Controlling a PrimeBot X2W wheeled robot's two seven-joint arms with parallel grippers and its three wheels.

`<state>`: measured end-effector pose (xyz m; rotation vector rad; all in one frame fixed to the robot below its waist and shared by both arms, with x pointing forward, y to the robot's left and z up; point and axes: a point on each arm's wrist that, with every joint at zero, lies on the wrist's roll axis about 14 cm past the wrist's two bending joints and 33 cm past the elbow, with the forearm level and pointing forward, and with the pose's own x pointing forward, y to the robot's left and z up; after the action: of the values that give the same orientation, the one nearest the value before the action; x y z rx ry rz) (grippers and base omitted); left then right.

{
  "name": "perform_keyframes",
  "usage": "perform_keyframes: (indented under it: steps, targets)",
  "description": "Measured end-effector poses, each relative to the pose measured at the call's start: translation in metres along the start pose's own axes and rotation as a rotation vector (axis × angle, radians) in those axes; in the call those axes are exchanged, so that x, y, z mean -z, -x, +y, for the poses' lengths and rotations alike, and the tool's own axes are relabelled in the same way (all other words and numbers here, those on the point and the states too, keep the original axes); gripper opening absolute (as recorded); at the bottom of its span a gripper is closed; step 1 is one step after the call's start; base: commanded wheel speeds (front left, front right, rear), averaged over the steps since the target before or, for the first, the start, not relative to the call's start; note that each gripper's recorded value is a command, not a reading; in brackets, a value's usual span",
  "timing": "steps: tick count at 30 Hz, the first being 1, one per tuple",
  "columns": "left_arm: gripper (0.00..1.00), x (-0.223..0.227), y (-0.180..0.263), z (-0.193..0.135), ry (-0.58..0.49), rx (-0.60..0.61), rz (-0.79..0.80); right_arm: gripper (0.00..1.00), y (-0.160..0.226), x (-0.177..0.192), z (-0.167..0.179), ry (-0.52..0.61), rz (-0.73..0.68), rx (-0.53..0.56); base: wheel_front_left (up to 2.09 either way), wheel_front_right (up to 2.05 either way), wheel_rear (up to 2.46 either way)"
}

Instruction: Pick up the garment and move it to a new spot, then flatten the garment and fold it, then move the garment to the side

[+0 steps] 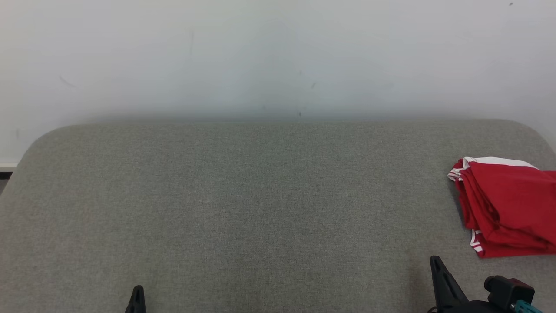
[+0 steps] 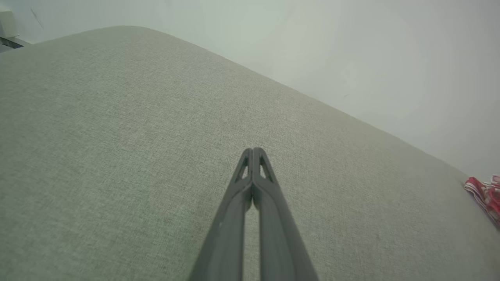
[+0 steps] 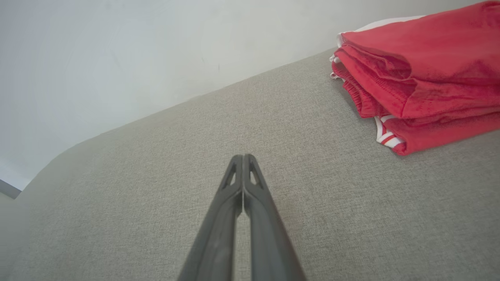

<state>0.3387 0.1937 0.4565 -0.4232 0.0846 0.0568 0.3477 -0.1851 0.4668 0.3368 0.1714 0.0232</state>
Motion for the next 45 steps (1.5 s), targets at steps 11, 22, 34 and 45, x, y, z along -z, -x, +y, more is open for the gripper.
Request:
perform_keyframes:
  steps: [11, 22, 34, 45]
  targets:
    - [0.00, -0.003, -0.006, 0.003, 0.172, -0.025, 0.009, 0.00, -0.002, -0.006, -0.001, -0.186, -0.028, 0.001, 0.00, 0.00, 0.00]
    - [0.00, -0.008, -0.013, 0.002, 0.308, -0.032, 0.014, 0.00, -0.005, -0.012, -0.001, -0.335, -0.052, -0.003, 0.00, 0.00, 0.00]
    - [0.00, -0.015, -0.021, 0.000, 0.465, -0.029, 0.011, 0.00, -0.009, -0.020, -0.001, -0.498, -0.079, -0.013, 0.00, 0.00, 0.00]
    - [0.00, -0.019, -0.027, -0.003, 0.596, -0.015, 0.017, 0.00, -0.012, -0.025, -0.002, -0.638, -0.098, -0.020, 0.00, 0.00, 0.00]
